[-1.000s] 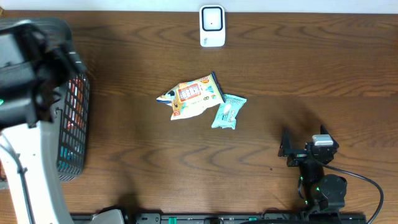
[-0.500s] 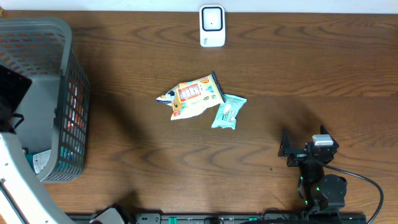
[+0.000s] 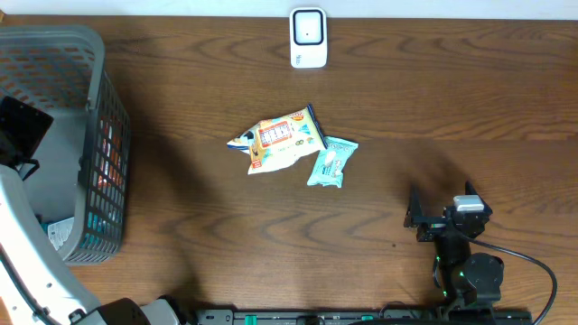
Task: Scan the item barcode
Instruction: 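Move the left gripper back into the basket toward the mouthwash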
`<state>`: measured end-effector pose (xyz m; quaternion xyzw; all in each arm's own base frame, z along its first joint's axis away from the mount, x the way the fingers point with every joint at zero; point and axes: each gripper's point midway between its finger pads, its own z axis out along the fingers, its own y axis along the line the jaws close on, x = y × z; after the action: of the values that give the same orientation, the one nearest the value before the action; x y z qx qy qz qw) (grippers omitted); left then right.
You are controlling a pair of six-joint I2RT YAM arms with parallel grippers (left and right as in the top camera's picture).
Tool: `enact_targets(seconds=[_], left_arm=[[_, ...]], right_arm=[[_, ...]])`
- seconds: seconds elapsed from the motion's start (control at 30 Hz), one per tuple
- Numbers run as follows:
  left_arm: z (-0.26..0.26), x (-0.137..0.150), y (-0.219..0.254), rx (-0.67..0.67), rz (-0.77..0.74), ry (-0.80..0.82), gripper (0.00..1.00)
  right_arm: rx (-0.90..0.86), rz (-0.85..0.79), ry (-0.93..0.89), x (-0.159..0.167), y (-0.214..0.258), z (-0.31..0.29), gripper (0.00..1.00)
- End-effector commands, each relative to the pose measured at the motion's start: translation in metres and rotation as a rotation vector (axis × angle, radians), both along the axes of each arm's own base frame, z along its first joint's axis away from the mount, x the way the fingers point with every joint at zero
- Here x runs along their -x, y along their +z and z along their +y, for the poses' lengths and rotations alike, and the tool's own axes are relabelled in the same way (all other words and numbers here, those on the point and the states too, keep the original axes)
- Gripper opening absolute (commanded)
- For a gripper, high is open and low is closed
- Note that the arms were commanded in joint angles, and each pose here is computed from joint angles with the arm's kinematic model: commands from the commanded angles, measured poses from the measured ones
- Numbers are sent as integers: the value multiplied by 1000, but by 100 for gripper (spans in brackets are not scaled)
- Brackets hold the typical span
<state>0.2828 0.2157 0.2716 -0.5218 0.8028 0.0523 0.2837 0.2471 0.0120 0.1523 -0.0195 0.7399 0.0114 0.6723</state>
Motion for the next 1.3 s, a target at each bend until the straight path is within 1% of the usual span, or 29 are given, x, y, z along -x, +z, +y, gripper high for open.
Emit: enact_targets(seconds=[0.0,0.23,0.5,0.63,0.8,0.9,1.03,1.17,1.27], left_arm=[[3,-2,-7,19,19,12,96],[4,-3,-27,55,71,13,96],[5,-5,-30,59,77,12,96],[7,-8,-40,72,93,11,96],[-4,-22,-61,173,94,-45,96],[-4,-22,-74,213,123,-13,96],[2,-5,-89,236,203,116,96],[12,22,-98,225,301,247,96],[18,38,-106,243,332,332,96]], right_arm=[[-2,4,-4,0,-1,0,99],[-2,4,-4,0,-1,0,99],[-2,4,-4,0,-1,0,99],[-2,4,-4,0,-1,0,99],[-2,4,-4,0,-1,0,99],[-2,4,-4,0,-1,0,99],[-2,4,-4,0,-1,0,99],[-2,4,-4,0,-1,0,99],[-2,4,-4,0,-1,0,99]])
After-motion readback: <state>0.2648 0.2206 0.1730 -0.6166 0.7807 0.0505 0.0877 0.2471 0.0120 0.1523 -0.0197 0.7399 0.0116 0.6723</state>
